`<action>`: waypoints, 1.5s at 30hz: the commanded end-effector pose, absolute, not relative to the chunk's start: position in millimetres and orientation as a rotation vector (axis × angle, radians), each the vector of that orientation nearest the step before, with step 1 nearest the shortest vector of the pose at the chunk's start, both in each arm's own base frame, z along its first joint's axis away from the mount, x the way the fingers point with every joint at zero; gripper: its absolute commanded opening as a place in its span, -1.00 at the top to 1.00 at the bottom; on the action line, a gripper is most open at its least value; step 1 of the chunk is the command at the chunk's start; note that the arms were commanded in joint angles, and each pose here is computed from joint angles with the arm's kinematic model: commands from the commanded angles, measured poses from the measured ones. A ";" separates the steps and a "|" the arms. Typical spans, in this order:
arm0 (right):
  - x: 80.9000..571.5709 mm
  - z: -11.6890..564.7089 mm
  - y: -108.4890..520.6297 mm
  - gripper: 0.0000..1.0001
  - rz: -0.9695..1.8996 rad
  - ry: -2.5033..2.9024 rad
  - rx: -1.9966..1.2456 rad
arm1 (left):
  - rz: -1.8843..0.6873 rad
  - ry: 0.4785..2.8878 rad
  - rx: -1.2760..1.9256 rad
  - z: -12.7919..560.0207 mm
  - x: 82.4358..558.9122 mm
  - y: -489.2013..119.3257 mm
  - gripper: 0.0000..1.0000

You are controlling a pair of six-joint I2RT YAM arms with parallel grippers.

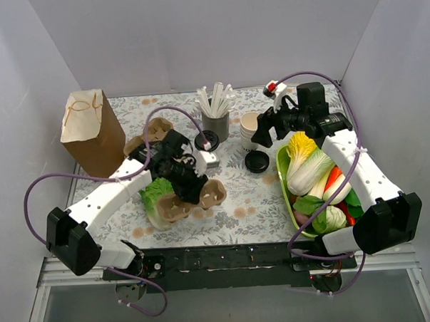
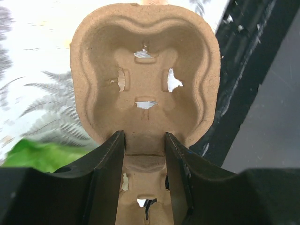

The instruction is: Pack the takeout coffee

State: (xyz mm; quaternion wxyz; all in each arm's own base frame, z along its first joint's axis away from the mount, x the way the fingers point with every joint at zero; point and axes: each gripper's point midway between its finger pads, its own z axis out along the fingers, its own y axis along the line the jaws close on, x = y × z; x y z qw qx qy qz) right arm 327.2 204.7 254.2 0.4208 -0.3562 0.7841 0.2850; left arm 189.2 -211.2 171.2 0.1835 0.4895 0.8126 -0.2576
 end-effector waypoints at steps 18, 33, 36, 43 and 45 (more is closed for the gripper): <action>339.1 259.1 174.5 -0.89 0.618 1.992 -0.836 | -0.789 1.878 1.793 87.2 146.8 -279.1 1.00; 341.1 259.8 178.6 -0.89 0.649 1.982 -0.849 | -0.847 1.887 1.735 124.2 146.4 -286.0 -0.10; 342.0 260.4 180.4 -0.89 0.662 1.983 -0.855 | -0.830 1.871 1.685 147.4 155.3 -288.7 -0.24; 339.7 269.9 185.5 -0.88 0.706 1.956 -0.847 | -0.604 1.870 1.177 276.2 256.4 -270.4 -0.36; 337.2 270.0 186.4 -0.88 0.719 1.952 -0.839 | -0.475 1.910 1.027 308.3 293.2 -241.4 -0.41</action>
